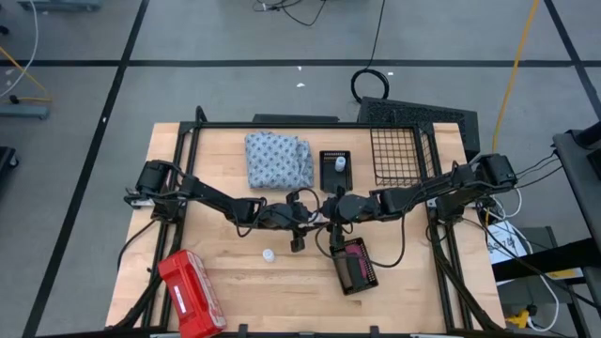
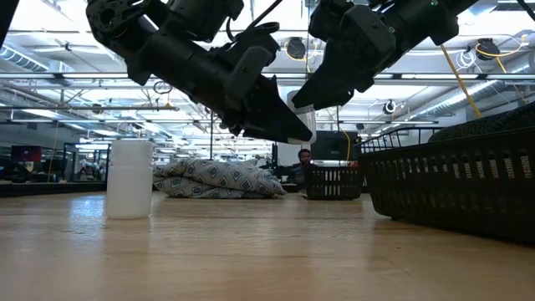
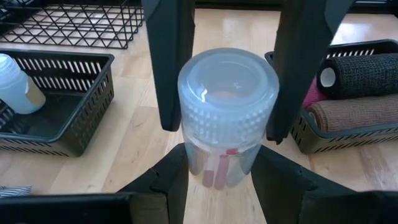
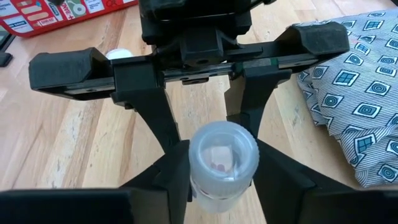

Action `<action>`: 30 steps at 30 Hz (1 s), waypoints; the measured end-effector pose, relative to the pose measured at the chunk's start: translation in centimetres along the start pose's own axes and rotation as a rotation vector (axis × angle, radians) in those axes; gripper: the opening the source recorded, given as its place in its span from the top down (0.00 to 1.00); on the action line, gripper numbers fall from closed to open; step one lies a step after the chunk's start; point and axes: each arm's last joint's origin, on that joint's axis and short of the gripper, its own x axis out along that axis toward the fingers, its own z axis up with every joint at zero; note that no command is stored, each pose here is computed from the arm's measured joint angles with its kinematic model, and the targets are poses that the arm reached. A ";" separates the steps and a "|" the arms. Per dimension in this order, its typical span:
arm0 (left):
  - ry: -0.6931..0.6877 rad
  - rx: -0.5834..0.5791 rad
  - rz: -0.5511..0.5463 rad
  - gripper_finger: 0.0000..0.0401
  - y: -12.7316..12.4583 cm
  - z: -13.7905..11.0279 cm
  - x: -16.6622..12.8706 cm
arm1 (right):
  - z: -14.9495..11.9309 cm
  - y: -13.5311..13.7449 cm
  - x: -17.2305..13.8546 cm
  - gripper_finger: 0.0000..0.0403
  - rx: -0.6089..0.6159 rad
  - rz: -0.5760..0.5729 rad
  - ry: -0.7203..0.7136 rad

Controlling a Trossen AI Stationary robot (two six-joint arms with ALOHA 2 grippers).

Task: Pick & Place Medicine items
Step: Put the top transparent pill bottle into the top black basket

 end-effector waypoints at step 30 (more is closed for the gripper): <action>-0.066 -0.054 0.079 0.43 0.4 2.1 -1.8 | 2.9 -4.4 -5.0 0.67 0.090 -0.135 -0.114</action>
